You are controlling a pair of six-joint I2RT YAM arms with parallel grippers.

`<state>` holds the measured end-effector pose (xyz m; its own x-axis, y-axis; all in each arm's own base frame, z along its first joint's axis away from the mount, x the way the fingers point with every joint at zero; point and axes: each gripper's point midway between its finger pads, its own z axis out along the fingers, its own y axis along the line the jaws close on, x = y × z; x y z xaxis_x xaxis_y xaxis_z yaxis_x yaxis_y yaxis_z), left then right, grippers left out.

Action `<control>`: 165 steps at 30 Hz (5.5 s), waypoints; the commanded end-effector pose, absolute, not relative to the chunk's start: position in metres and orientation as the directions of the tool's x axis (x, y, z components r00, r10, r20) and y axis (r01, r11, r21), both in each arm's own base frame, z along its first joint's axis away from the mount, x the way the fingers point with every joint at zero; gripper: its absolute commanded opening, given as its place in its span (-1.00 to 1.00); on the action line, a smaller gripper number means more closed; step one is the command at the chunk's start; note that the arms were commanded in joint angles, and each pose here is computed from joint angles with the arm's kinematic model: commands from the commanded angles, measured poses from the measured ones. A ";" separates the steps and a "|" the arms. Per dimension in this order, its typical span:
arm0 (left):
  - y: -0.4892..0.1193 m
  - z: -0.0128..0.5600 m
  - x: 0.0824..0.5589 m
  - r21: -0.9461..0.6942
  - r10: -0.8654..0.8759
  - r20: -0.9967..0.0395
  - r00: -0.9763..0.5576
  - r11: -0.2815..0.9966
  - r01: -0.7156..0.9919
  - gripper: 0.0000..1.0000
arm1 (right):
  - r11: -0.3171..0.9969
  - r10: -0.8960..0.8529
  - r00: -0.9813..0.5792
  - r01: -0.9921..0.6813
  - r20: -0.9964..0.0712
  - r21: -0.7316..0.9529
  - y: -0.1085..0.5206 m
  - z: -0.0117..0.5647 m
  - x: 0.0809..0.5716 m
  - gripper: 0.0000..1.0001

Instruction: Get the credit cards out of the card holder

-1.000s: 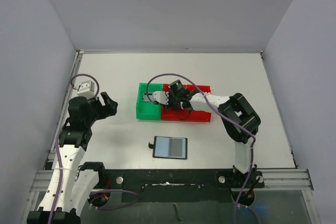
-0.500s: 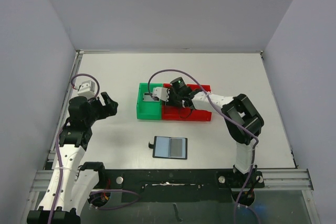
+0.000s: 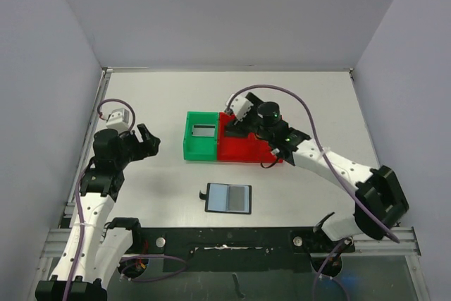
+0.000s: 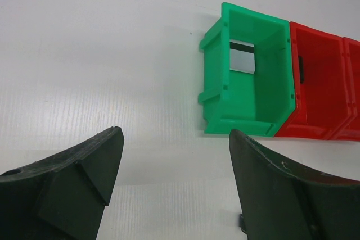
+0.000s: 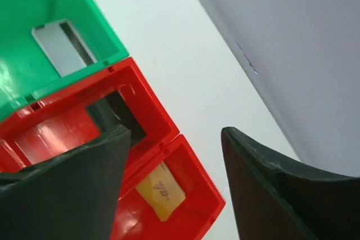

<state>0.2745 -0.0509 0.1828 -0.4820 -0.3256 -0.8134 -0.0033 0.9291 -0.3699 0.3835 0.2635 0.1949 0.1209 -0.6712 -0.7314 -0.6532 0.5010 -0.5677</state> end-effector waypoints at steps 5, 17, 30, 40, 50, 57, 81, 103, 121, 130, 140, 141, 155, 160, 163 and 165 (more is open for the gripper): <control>-0.075 0.210 0.278 -0.376 -0.294 -0.858 -0.421 0.918 0.126 0.51 | 0.897 -0.077 -0.080 -0.442 -0.994 -0.034 0.211 0.265 0.327 0.81; -0.154 0.236 0.245 -0.610 -0.378 -0.740 -0.556 0.726 0.318 0.50 | 0.823 0.329 -0.490 -0.271 -0.807 0.500 0.194 0.192 0.258 0.95; -0.298 0.160 0.185 -0.570 -0.101 -0.646 -0.756 0.724 0.390 0.31 | 0.705 0.471 -0.737 -0.016 -0.485 0.709 0.236 0.112 0.197 0.93; -0.283 0.090 0.169 -0.535 -0.079 -0.510 -0.857 0.808 0.244 0.28 | 0.701 0.470 -0.786 0.055 -0.402 0.711 0.245 0.086 0.174 0.46; -0.269 0.049 0.162 -0.470 -0.081 -0.419 -0.904 0.872 0.140 -0.01 | 0.738 0.408 -0.834 0.063 -0.371 0.671 0.254 0.068 0.165 0.05; -0.261 0.041 0.157 -0.441 -0.071 -0.400 -0.914 0.889 0.124 -0.24 | 0.736 0.352 -0.854 0.000 -0.383 0.677 0.270 0.070 0.166 -0.12; -0.244 0.022 0.138 -0.416 -0.030 -0.361 -0.932 0.900 0.132 -0.65 | 0.850 0.233 -0.881 -0.020 -0.411 0.527 0.266 0.058 0.168 -0.45; -0.246 0.028 0.140 -0.423 -0.031 -0.370 -0.929 0.896 0.138 -0.71 | 0.871 0.192 -0.894 -0.035 -0.404 0.491 0.271 0.057 0.168 -0.31; -0.249 0.026 0.140 -0.425 -0.020 -0.362 -0.932 0.893 0.146 -0.76 | 0.892 0.123 -0.903 -0.081 -0.412 0.444 0.278 0.057 0.166 -0.77; -0.250 0.026 0.139 -0.421 -0.012 -0.360 -0.933 0.894 0.151 -0.78 | 0.871 0.137 -0.901 -0.088 -0.411 0.482 0.282 0.065 0.164 -0.79; -0.251 0.026 0.140 -0.426 -0.014 -0.361 -0.933 0.892 0.151 -0.78 | 0.839 0.155 -0.909 -0.086 -0.386 0.537 0.287 0.064 0.159 -0.61; -0.252 0.027 0.140 -0.427 -0.014 -0.362 -0.932 0.891 0.153 -0.78 | 0.832 0.156 -0.910 -0.088 -0.383 0.547 0.289 0.065 0.158 -0.60; -0.252 0.032 0.141 -0.437 -0.020 -0.372 -0.928 0.886 0.156 -0.78 | 0.801 0.186 -0.904 -0.088 -0.385 0.592 0.292 0.075 0.160 -0.57; -0.253 0.036 0.143 -0.442 -0.028 -0.382 -0.924 0.883 0.156 -0.78 | 0.743 0.176 -0.904 -0.138 -0.390 0.655 0.305 0.088 0.158 -0.36; -0.252 0.041 0.145 -0.451 -0.049 -0.397 -0.916 0.880 0.148 -0.77 | 0.724 0.145 -0.911 -0.169 -0.387 0.669 0.313 0.090 0.156 -0.30; -0.250 0.045 0.146 -0.455 -0.065 -0.406 -0.911 0.879 0.141 -0.77 | 0.710 0.117 -0.916 -0.193 -0.384 0.678 0.320 0.091 0.154 -0.29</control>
